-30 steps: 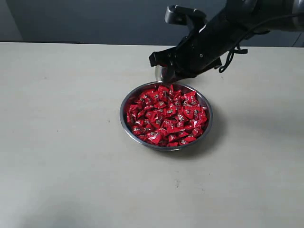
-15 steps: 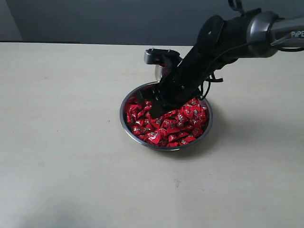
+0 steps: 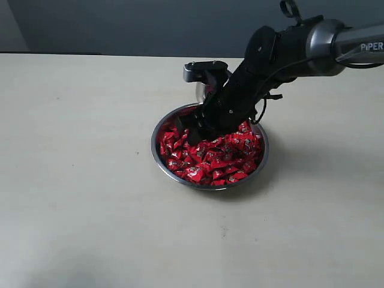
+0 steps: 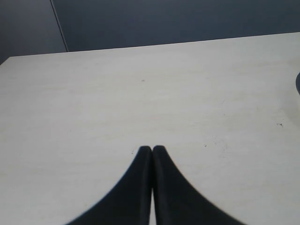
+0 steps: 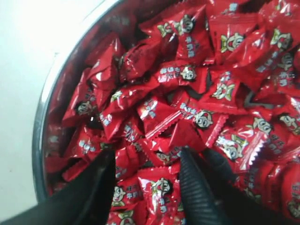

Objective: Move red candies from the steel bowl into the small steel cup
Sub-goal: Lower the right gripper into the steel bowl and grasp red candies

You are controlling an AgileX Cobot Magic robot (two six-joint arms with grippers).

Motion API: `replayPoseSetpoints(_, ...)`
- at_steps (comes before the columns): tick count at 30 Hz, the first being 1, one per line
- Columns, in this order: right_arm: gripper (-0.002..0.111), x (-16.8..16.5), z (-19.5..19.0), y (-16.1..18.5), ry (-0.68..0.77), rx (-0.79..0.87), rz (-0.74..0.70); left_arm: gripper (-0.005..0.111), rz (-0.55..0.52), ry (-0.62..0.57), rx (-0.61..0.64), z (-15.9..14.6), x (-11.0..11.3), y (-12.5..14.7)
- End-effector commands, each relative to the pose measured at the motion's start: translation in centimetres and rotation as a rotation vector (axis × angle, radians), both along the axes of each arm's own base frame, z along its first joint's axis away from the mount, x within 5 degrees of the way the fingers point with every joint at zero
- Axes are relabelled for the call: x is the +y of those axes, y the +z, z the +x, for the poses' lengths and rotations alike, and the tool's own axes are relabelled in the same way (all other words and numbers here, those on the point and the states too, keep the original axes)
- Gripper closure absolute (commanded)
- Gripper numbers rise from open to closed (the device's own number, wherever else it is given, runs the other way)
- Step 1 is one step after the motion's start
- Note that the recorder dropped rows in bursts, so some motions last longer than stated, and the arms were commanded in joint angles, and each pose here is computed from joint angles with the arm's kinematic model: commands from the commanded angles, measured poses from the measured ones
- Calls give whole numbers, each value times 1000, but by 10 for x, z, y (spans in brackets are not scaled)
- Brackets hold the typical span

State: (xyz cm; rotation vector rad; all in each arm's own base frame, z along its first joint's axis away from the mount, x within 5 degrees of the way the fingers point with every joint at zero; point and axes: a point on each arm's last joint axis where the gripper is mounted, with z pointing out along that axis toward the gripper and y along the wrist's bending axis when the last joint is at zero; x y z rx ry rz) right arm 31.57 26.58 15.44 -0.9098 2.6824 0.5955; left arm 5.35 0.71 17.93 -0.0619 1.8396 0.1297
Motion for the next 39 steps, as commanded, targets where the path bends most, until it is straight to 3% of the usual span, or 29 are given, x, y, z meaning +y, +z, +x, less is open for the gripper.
replayPoseSetpoints(1,65,-2,3,-1,-18,-25,-17,106,2,3,-25,0,0,4)
replayPoseSetpoints(29,65,0,9,-39,-127,49,-43,106,2,3,-25,0,0,4)
replayPoseSetpoints(31,72,-1,9,-40,-124,47,-47,106,2,3,-25,0,0,4)
replayPoseSetpoints(34,109,-1,7,-39,-118,63,-52,106,2,3,-25,0,0,4)
replayPoseSetpoints(39,108,-2,3,-27,-109,77,-45,106,2,3,-25,0,0,4)
